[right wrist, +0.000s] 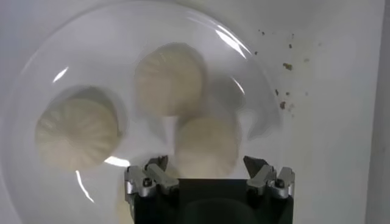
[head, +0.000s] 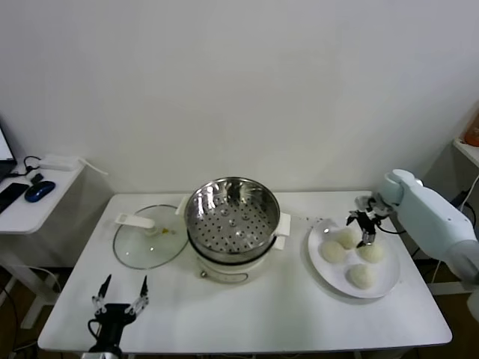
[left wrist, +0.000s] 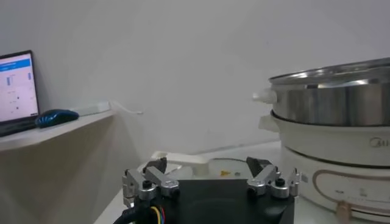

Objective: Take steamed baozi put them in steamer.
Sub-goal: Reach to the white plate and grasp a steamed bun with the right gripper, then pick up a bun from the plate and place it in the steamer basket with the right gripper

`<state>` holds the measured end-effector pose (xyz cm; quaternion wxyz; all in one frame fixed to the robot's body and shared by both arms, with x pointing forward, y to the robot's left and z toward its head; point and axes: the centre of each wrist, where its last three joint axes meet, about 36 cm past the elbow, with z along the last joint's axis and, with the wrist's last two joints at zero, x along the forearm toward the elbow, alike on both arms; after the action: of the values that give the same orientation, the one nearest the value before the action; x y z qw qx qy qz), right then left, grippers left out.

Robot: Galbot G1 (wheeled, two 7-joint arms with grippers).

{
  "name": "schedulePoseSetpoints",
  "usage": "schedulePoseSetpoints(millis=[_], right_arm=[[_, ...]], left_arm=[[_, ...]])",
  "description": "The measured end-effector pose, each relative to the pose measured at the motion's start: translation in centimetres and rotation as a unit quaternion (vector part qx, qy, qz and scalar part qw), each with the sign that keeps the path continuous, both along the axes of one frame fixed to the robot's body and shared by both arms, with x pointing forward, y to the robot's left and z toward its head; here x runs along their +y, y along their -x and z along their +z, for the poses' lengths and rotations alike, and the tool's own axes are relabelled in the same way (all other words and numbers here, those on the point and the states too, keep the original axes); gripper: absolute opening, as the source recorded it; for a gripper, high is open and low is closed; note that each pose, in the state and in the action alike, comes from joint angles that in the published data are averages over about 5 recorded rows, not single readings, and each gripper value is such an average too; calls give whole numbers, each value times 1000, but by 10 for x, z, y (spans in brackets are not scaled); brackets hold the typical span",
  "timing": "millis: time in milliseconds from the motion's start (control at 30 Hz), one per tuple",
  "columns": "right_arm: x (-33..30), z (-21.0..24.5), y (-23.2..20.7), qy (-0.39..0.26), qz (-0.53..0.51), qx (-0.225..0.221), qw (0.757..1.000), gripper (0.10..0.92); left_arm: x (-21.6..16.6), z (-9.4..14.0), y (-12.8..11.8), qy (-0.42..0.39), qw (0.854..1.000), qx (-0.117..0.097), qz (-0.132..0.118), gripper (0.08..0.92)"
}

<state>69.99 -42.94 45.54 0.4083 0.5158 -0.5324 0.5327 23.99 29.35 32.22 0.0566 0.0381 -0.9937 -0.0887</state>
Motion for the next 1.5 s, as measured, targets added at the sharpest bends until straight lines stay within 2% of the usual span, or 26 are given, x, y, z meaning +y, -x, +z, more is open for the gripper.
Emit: schedulePoseSetpoints(millis=[333,600,967,1233,1500], right_arm=[[4,-10,-1,-3,-6,4,1000,823],[2,-11,-1,-7,-12,2,1000,729],[1,-8,-1,-9,-13,0,1000,699],[4,14,-5,-11,-2,-11,1000,696],[26,67,-12,-12,46,-34,998,696]], left_arm=[[0,0,-2,1,1000,-2,1,823],[1,0,-1,2,1000,-1,3,823],[0,-1,-1,3,1000,-1,4,823],[2,1,-1,3,1000,-3,6,823],[1,2,-1,3,1000,-5,7,823]])
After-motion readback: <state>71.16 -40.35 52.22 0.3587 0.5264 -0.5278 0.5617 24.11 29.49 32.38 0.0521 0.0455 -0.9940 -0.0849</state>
